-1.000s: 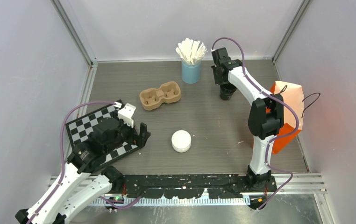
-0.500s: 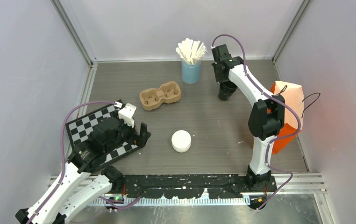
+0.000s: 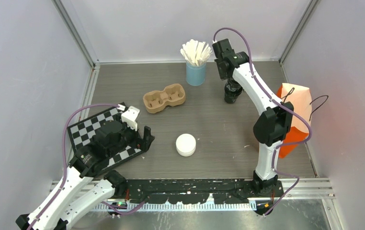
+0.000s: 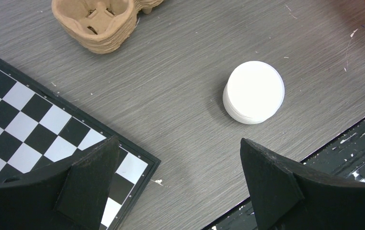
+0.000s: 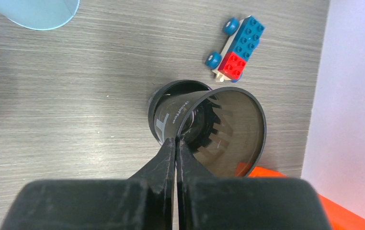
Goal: Pack the takeout coffee
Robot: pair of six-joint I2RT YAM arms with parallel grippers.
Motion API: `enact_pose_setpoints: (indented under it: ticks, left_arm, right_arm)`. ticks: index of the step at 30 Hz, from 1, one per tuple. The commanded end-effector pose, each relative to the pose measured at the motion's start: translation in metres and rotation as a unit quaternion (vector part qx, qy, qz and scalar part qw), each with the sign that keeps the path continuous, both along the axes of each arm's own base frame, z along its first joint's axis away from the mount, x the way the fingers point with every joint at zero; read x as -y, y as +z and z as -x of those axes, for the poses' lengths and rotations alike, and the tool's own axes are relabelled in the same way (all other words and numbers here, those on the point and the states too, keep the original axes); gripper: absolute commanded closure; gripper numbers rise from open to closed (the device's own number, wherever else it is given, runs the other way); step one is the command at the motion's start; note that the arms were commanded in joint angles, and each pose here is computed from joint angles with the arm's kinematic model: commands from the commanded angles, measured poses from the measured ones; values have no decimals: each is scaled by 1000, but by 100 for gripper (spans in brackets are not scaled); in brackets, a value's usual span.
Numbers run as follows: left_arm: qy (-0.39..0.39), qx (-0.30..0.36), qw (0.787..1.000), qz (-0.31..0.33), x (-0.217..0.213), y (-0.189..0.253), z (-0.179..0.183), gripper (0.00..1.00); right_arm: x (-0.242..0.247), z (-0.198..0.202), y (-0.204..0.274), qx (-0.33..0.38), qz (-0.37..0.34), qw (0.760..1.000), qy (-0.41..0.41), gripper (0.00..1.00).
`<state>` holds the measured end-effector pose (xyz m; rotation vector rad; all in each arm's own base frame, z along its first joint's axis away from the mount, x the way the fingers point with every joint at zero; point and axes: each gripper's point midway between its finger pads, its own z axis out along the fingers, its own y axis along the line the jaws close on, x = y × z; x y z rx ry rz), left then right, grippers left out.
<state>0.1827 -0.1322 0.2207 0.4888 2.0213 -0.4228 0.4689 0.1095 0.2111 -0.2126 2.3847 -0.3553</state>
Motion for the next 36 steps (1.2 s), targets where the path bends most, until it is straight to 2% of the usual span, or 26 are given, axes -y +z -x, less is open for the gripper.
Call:
enact_pose_setpoints:
  ticks: [1, 8, 17, 26, 32, 36]
  left_arm:
    - [10, 10, 1000, 9, 0, 8, -3, 0]
    - [2, 7, 1000, 14, 2, 7, -1, 0]
    - [10, -16, 999, 36, 8, 8, 0, 0]
    - [12, -120, 986, 115, 35, -6, 15, 3]
    - [32, -125, 983, 130, 39, -20, 6, 7]
    - [44, -142, 982, 113, 41, -31, -1, 11]
  right_arm:
    - [-1, 24, 74, 62, 15, 998, 1, 100]
    - [-39, 72, 79, 54, -9, 998, 37, 100]
    - [-101, 160, 21, 16, -35, 993, 113, 100]
    - [-111, 231, -41, -13, -26, 989, 143, 100]
    - [-124, 263, -58, -14, -22, 985, 170, 100]
    - [-129, 275, -62, -19, -29, 982, 183, 90]
